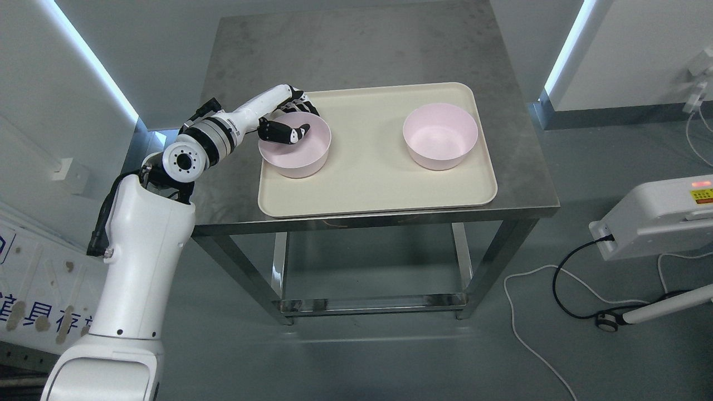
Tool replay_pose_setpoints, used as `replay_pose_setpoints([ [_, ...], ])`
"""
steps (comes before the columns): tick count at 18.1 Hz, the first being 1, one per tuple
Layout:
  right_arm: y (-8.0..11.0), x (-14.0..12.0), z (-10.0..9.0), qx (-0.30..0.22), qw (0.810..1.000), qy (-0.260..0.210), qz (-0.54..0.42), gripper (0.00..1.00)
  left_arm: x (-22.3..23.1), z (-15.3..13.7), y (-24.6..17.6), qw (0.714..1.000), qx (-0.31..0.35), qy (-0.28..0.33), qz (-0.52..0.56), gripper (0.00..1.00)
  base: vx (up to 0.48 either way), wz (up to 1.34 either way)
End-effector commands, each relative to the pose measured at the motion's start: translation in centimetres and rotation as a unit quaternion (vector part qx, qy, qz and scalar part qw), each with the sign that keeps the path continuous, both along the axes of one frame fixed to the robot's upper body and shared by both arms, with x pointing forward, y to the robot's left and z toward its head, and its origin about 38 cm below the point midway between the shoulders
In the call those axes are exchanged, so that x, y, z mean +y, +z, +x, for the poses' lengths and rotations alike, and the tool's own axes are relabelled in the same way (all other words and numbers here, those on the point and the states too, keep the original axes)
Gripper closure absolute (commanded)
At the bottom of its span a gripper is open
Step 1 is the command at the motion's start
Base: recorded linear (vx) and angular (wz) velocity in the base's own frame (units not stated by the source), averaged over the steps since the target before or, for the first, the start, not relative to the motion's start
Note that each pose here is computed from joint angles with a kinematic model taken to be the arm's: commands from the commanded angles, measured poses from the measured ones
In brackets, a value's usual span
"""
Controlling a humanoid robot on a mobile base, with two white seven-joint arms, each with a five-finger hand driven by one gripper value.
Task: Stack pink IKEA bowls on left shelf middle
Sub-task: 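Grip the rim of the nearer pink bowl with the left hand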
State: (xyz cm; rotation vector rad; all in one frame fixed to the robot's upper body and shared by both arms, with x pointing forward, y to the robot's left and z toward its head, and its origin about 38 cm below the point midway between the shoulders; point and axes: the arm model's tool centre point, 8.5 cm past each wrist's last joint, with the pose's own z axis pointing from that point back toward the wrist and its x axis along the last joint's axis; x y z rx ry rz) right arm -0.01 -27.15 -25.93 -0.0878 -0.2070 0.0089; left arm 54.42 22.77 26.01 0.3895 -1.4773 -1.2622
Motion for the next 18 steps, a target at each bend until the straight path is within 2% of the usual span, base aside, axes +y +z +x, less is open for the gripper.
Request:
replay_pose_setpoints([
  [1, 0.1, -1.1, 0.6, -0.009, 1.0, -0.002, -0.008, 0.0, 0.2, 0.1, -0.4, 0.999, -0.01, -0.012, 0.028, 0.94, 0.0, 0.0],
  [2, 0.1, -1.1, 0.6, -0.009, 1.0, -0.002, -0.008, 0.0, 0.2, 0.0, -0.2, 0.999, -0.019, -0.02, 0.029, 0.99, 0.0, 0.0],
  [8, 0.1, -1.1, 0.6, -0.009, 1.0, -0.002, -0.008, 0.0, 0.6, -0.1, 1.8, 0.999, -0.046, -0.027, -0.002, 0.99, 0.0, 0.0],
  [13, 0.1, -1.1, 0.6, -0.009, 1.0, -0.002, -0.008, 0.0, -0.5, 0.2, 5.9, 0.996, -0.08, -0.042, -0.02, 0.99, 0.0, 0.0],
  [16, 0.1, -1.1, 0.6, -0.009, 1.0, -0.002, -0.008, 0.0, -3.2, 0.2, 8.3, 0.992, -0.098, -0.072, -0.044, 0.99, 0.0, 0.0],
  [18, 0.1, -1.1, 0.6, -0.009, 1.0, -0.002, -0.008, 0.0, -8.3, -0.5, 10.1, 0.984, -0.109, -0.122, -0.071, 0.99, 0.0, 0.0],
])
